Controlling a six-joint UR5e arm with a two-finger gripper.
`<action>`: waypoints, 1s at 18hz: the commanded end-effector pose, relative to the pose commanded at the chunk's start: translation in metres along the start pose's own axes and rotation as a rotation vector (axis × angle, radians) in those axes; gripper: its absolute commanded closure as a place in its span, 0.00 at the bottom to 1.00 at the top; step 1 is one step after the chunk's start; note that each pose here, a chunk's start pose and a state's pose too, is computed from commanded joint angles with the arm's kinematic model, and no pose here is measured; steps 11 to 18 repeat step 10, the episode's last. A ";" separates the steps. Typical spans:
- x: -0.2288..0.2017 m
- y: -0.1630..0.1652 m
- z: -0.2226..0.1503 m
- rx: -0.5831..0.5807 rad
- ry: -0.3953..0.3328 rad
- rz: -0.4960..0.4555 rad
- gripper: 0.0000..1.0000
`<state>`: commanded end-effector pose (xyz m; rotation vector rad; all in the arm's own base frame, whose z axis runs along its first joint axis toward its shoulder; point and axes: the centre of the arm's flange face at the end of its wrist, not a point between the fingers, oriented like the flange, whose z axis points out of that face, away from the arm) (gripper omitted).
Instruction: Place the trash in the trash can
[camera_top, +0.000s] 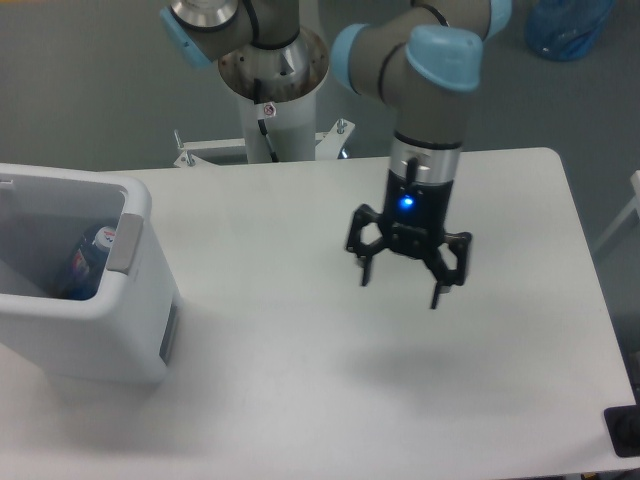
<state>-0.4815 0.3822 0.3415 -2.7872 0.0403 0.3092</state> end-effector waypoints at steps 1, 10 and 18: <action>-0.005 0.000 0.004 -0.015 -0.005 0.001 0.00; 0.006 -0.010 0.030 -0.157 -0.012 0.055 0.00; 0.006 -0.010 0.030 -0.157 -0.012 0.055 0.00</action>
